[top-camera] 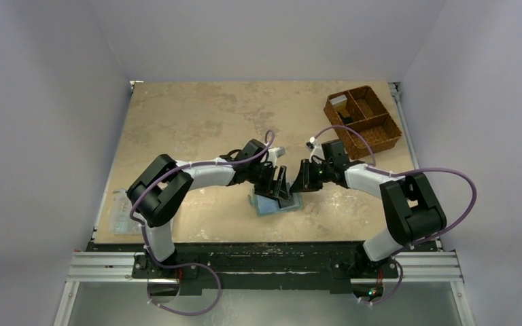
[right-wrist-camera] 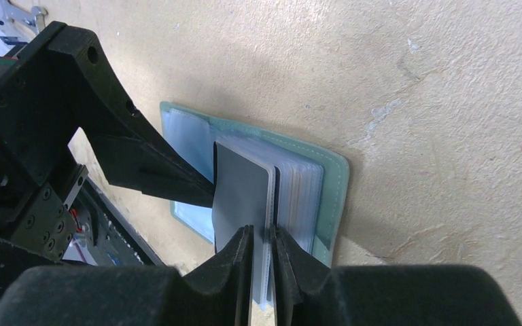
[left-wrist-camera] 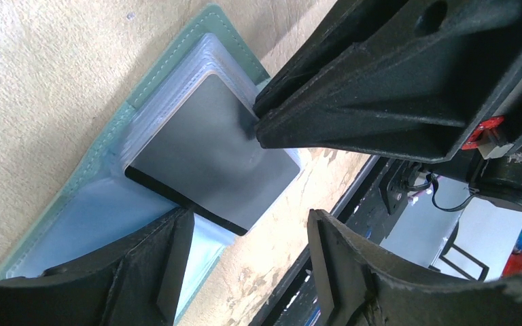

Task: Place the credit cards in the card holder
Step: Insert the credit card into the card holder, then pick up the credit card from the storage box.

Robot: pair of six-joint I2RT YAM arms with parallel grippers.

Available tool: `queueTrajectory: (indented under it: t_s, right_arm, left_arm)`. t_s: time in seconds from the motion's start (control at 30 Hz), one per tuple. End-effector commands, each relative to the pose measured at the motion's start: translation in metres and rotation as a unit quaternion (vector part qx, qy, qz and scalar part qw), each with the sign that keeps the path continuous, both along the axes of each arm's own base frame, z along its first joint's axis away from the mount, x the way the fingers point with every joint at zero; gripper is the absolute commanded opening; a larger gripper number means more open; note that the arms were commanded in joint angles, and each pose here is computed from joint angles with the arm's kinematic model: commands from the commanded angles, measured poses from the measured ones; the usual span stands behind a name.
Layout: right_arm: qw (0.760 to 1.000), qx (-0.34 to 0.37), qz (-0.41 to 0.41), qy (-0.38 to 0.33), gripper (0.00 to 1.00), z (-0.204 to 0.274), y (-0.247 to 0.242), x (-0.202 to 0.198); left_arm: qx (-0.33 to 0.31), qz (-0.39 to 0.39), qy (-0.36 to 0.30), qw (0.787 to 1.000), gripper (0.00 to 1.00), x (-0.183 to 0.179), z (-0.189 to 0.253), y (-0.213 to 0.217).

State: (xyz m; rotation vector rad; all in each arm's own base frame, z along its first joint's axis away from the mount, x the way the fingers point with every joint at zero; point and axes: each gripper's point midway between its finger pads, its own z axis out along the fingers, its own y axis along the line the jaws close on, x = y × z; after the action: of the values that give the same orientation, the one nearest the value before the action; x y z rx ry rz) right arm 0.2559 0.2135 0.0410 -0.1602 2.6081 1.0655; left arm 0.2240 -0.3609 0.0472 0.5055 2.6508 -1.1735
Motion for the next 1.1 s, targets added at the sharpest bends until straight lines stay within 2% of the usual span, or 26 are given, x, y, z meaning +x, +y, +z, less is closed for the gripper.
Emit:
queueTrajectory:
  t_s: [0.0, 0.17, 0.3, 0.43, 0.5, 0.6, 0.63, 0.7, 0.83, 0.87, 0.97, 1.07]
  right_arm:
    - [1.0, 0.005, -0.008, -0.018, 0.25, 0.012, -0.008, -0.002]
    - [0.996, -0.031, -0.054, -0.065, 0.39, 0.038, -0.036, 0.021]
    - [0.978, -0.044, -0.159, -0.126, 0.56, 0.084, -0.075, 0.071]
    - [0.937, -0.026, -0.302, -0.175, 0.76, 0.141, -0.124, 0.134]
    - [0.905, -0.015, -0.369, -0.21, 0.9, 0.165, -0.144, 0.168]
    - [0.87, 0.017, -0.449, -0.202, 0.96, 0.175, -0.17, 0.215]
    - [0.867, 0.024, -0.458, -0.195, 0.98, 0.175, -0.174, 0.229]
    - [0.866, 0.018, -0.466, -0.184, 0.99, 0.171, -0.177, 0.258]
    - [0.843, 0.001, -0.515, -0.154, 0.97, 0.155, -0.193, 0.3]
    - [0.838, -0.002, -0.522, -0.159, 0.95, 0.158, -0.197, 0.309]
    - [0.819, -0.002, -0.552, -0.157, 0.8, 0.149, -0.207, 0.326]
    - [0.808, -0.012, -0.57, -0.145, 0.76, 0.134, -0.213, 0.333]
  left_arm:
    - [-0.042, -0.007, -0.026, 0.999, 0.66, 0.009, 0.028, -0.012]
    - [-0.032, 0.012, -0.047, 0.998, 0.7, 0.03, 0.043, 0.013]
    - [0.0, -0.003, -0.049, 0.999, 0.87, 0.039, 0.051, 0.034]
    - [0.018, -0.015, -0.09, 0.996, 0.89, 0.047, 0.07, 0.041]
    - [0.024, -0.015, -0.112, 0.993, 0.89, 0.055, 0.078, 0.043]
    - [0.01, -0.01, -0.123, 0.992, 0.89, 0.06, 0.084, 0.037]
    - [0.001, -0.009, -0.124, 0.992, 0.89, 0.061, 0.086, 0.034]
    - [-0.018, -0.007, -0.125, 0.992, 0.89, 0.063, 0.089, 0.028]
    - [-0.023, -0.014, -0.134, 0.991, 0.89, 0.066, 0.091, 0.026]
    - [-0.015, -0.015, -0.137, 0.99, 0.89, 0.067, 0.089, 0.028]
    - [0.002, -0.016, -0.147, 0.989, 0.89, 0.068, 0.084, 0.035]
    - [0.004, -0.017, -0.143, 0.99, 0.89, 0.065, 0.077, 0.038]
